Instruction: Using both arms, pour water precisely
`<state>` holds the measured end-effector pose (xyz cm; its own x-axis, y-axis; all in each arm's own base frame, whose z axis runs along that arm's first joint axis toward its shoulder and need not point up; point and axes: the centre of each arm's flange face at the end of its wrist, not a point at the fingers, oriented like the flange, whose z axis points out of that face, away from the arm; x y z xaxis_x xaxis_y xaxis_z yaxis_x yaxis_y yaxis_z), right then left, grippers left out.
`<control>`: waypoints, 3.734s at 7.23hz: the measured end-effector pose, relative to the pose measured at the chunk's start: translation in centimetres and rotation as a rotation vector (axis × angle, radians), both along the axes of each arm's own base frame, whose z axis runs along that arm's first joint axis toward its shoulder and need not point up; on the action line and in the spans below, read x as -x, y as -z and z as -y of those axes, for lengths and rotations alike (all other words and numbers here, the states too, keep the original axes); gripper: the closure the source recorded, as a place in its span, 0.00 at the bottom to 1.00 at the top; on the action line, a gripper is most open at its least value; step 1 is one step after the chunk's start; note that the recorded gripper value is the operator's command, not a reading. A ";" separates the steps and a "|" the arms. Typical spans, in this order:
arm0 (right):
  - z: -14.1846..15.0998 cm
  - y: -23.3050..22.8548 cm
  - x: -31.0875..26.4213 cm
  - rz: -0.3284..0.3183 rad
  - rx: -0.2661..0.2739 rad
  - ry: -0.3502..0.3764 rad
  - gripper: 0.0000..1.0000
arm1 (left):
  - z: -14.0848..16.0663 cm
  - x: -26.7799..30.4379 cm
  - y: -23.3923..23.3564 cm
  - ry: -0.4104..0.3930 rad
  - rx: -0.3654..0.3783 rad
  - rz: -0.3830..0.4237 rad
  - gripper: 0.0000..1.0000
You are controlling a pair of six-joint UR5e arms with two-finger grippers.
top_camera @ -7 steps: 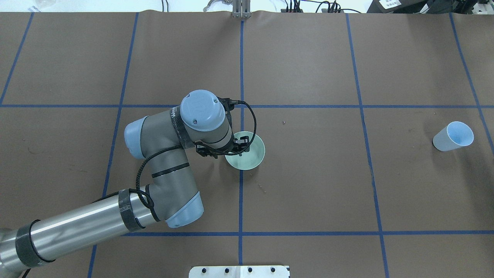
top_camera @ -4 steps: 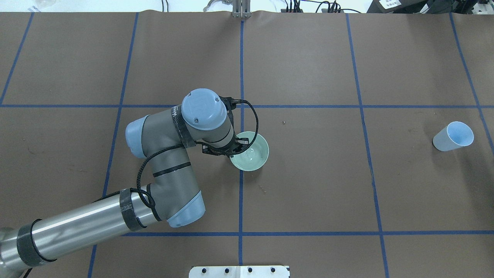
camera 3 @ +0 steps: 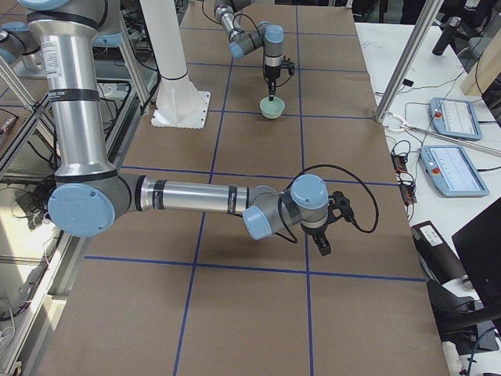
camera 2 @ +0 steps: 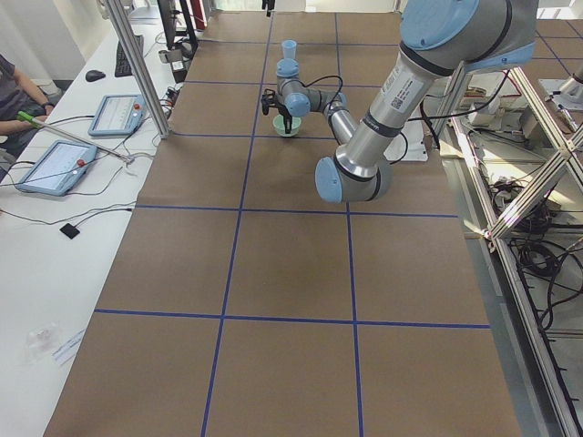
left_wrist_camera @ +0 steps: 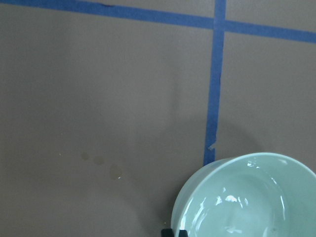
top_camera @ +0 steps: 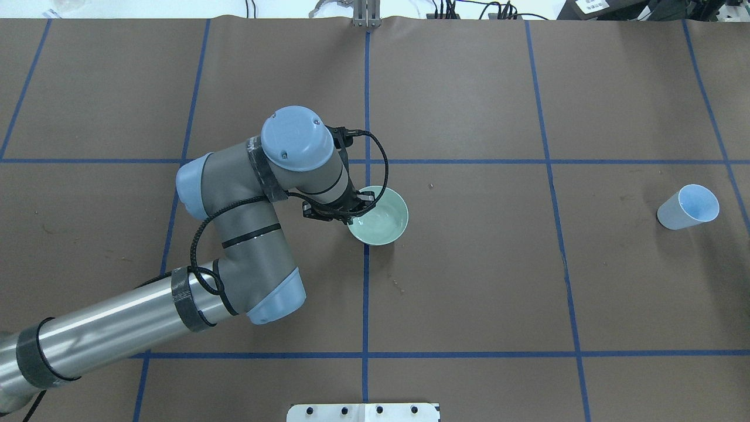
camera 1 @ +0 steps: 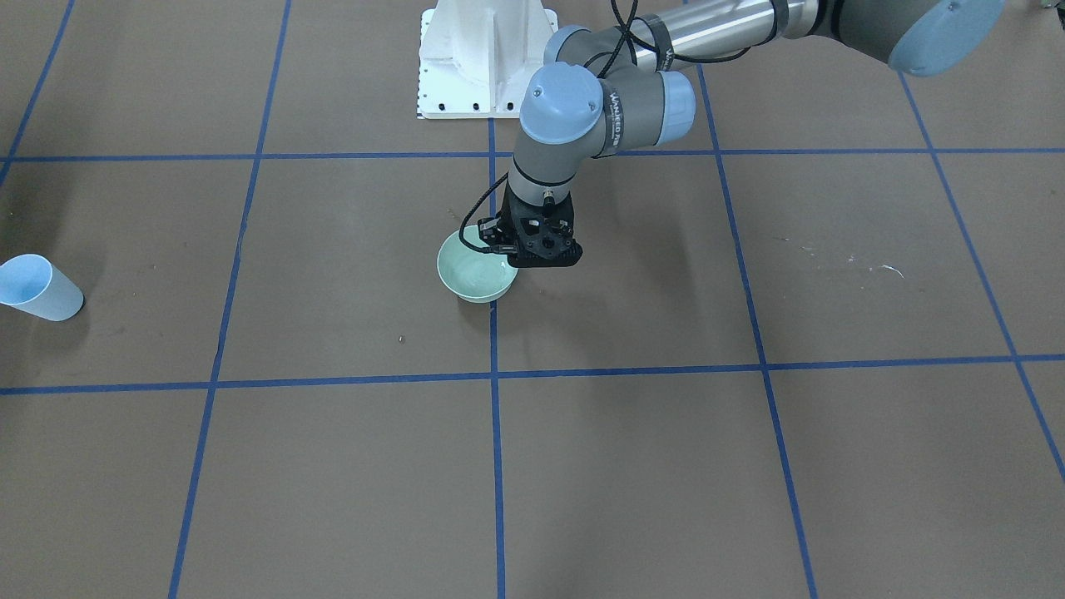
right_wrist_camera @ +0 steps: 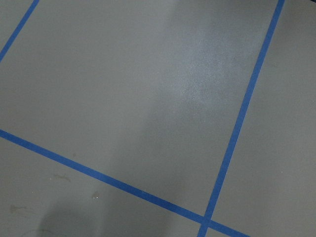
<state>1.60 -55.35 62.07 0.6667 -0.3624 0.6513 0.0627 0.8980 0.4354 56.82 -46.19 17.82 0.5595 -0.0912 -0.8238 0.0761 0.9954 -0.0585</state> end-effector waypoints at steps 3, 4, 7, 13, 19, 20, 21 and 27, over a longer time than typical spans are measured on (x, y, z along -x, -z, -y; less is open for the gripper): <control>0.1 0.1 0.1 0.000 -0.001 0.001 0.01 | 4.3 7.1 -1.4 -0.016 0.041 -0.054 1.00; 0.4 0.3 0.1 -0.001 0.004 0.001 0.01 | 5.1 10.2 -4.3 -0.045 0.022 -0.049 1.00; 1.7 1.4 0.7 -0.002 0.027 0.009 0.01 | 7.1 22.0 -16.8 -0.134 -0.065 -0.006 1.00; 1.9 2.2 0.9 -0.010 0.017 0.007 0.01 | 2.7 38.6 -39.1 -0.285 -0.175 0.055 1.00; 1.9 2.2 0.9 -0.012 0.017 0.005 0.02 | 2.3 39.6 -45.2 -0.295 -0.180 0.063 0.01; 1.9 2.2 0.9 -0.011 0.019 0.005 0.01 | 2.6 40.2 -44.9 -0.283 -0.181 0.057 0.01; 1.9 2.2 0.9 -0.011 0.030 0.000 0.01 | 3.6 41.8 -44.3 -0.250 -0.182 0.044 0.01; 4.9 6.9 0.8 -0.037 0.277 -0.049 0.00 | 9.3 53.6 -42.8 -0.132 -0.209 0.183 0.01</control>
